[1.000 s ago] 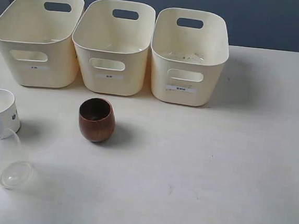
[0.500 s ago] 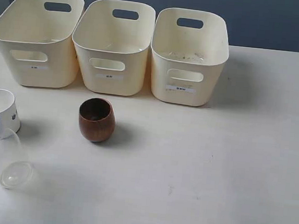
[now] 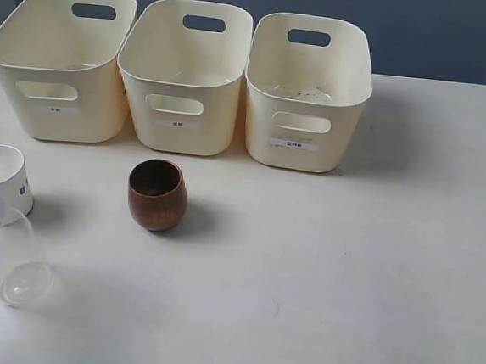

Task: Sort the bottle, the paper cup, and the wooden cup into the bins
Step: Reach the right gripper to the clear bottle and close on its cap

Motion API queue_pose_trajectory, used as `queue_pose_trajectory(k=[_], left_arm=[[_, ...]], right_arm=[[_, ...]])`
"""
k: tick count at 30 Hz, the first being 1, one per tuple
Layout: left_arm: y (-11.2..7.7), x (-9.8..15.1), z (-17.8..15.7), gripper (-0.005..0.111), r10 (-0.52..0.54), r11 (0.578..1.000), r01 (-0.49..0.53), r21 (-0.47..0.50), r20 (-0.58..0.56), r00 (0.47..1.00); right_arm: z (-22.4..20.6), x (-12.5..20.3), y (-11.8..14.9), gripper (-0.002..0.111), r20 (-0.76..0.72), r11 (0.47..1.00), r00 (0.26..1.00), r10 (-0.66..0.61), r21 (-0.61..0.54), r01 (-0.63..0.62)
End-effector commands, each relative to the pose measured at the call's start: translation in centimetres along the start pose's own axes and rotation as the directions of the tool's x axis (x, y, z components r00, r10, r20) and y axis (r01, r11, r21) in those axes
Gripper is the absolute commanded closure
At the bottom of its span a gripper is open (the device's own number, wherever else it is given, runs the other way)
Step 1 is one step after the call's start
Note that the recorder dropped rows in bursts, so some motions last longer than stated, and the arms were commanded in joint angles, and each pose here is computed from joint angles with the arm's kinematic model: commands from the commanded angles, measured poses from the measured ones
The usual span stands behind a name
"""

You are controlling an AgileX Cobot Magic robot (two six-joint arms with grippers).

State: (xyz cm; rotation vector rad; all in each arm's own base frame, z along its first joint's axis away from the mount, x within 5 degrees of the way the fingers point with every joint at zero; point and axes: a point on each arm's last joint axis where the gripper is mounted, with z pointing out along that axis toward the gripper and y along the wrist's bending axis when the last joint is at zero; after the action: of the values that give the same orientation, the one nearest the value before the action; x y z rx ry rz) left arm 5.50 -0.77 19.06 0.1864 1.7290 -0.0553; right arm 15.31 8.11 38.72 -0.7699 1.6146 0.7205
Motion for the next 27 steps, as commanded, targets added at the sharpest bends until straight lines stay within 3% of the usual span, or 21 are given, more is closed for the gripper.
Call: queue_pose_trajectory(k=[1, 3, 5, 9, 12, 14, 17, 18, 20, 24, 27], left_arm=[[0.0, -0.1, 0.0, 0.107, 0.002, 1.000, -0.002, 0.004, 0.017, 1.000], [0.0, -0.1, 0.0, 0.107, 0.002, 1.000, -0.002, 0.004, 0.017, 1.000], [0.0, -0.1, 0.0, 0.107, 0.002, 1.000, -0.002, 0.004, 0.017, 1.000], [0.0, -0.1, 0.0, 0.107, 0.002, 1.000, -0.002, 0.004, 0.017, 1.000], [0.0, -0.1, 0.0, 0.107, 0.002, 1.000, -0.002, 0.004, 0.017, 1.000], [0.0, -0.1, 0.0, 0.107, 0.002, 1.000, -0.002, 0.004, 0.017, 1.000], [0.0, -0.1, 0.0, 0.107, 0.002, 1.000, -0.002, 0.004, 0.017, 1.000], [0.0, -0.1, 0.0, 0.107, 0.002, 1.000, -0.002, 0.004, 0.017, 1.000], [0.0, -0.1, 0.0, 0.107, 0.002, 1.000, -0.002, 0.004, 0.017, 1.000], [0.0, -0.1, 0.0, 0.107, 0.002, 1.000, -0.002, 0.004, 0.017, 1.000], [0.0, -0.1, 0.0, 0.107, 0.002, 1.000, -0.002, 0.004, 0.017, 1.000]], right_arm=[[4.1, 0.3, 0.7, 0.109, -0.049, 0.990, 0.998, -0.050, -0.136, 0.043], [6.4, 0.5, 1.5, 0.109, -0.061, 0.986, 0.995, -0.082, -0.152, 0.072], [11.7, 1.6, 4.3, 0.109, -0.104, 0.970, 0.981, -0.165, -0.198, 0.142], [18.4, 3.8, 8.2, 0.109, -0.179, 0.932, 0.960, -0.217, -0.330, 0.149], [21.2, 5.2, 9.5, 0.106, -0.212, 0.902, 0.946, -0.244, -0.407, 0.141], [22.6, 6.1, 10.0, 0.092, -0.240, 0.877, 0.941, -0.240, -0.469, 0.104], [24.4, 7.4, 10.2, 0.051, -0.278, 0.866, 0.940, -0.197, -0.498, 0.034], [24.7, 7.7, 10.4, 0.044, -0.281, 0.859, 0.941, -0.188, -0.512, 0.019], [25.0, 8.3, 11.3, 0.043, -0.250, 0.804, 0.944, -0.214, -0.594, 0.025], [25.4, 9.3, 12.8, 0.043, -0.139, 0.725, 0.928, -0.345, -0.667, 0.169], [26.2, 10.4, 13.2, 0.043, -0.101, 0.704, 0.912, -0.398, -0.671, 0.233]])
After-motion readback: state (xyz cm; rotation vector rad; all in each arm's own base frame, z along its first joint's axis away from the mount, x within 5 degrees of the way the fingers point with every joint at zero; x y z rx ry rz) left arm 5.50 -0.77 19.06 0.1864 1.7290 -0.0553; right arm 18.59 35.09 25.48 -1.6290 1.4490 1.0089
